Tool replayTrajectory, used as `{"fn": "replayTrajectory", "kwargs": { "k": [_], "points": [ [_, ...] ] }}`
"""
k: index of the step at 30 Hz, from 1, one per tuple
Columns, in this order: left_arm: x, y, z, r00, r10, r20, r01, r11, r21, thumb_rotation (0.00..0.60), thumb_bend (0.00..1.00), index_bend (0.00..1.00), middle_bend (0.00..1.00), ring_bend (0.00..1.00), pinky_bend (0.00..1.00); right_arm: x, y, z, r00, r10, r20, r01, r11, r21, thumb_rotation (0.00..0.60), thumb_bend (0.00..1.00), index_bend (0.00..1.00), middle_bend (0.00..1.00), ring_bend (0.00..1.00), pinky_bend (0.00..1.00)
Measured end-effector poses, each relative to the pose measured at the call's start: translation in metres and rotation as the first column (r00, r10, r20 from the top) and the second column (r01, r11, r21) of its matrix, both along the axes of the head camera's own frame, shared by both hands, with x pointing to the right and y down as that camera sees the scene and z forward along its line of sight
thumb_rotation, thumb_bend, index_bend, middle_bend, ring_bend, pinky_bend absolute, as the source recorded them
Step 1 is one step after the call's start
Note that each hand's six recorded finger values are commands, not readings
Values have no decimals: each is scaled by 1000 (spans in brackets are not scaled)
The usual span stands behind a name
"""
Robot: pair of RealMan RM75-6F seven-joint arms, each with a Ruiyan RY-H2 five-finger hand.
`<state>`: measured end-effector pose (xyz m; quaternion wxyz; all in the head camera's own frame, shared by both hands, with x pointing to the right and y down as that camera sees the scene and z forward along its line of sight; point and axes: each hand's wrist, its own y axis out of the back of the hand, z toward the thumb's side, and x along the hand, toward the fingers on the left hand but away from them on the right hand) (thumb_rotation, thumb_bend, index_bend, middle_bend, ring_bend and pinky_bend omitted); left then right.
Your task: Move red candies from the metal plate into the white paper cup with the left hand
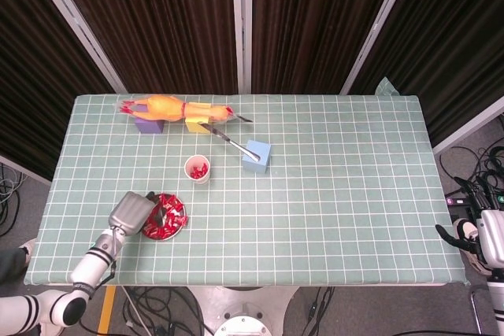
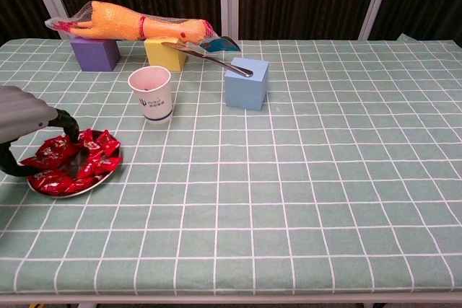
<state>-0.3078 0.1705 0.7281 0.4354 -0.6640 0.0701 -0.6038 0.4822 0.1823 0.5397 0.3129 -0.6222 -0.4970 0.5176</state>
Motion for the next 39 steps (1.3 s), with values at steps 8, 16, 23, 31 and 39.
{"fn": "replayTrajectory", "kwargs": {
  "k": [8, 16, 23, 31, 39],
  "points": [
    [-5, 2, 9, 1000, -1, 21, 1, 1000, -13, 600, 290, 416, 417, 903, 1000, -1, 0, 0, 1000, -3, -1, 3, 1000, -1, 600, 118, 119, 168, 19, 286],
    [-5, 0, 12, 1000, 3, 1, -3, 1000, -5, 600, 345, 560, 575, 911, 1000, -1, 0, -1, 1000, -3, -2, 3, 1000, -1, 600, 118, 119, 168, 19, 290],
    [-2, -1, 14, 999, 19, -26, -19, 1000, -1, 600, 411, 622, 662, 924, 1000, 0, 0, 0, 1000, 0, -2, 0, 1000, -3, 600, 118, 119, 169, 25, 297],
    [10, -13, 2, 995, 25, -99, -23, 999, 28, 600, 533, 694, 734, 946, 1000, 0, -1, 0, 1000, -1, 3, 1, 1000, -1, 600, 118, 119, 176, 32, 304],
    [45, -46, -30, 980, 70, -187, -52, 993, 102, 600, 533, 695, 736, 946, 1000, 2, 0, 1, 1000, 2, 7, -2, 1000, -1, 600, 118, 119, 176, 32, 304]
  ]
}}
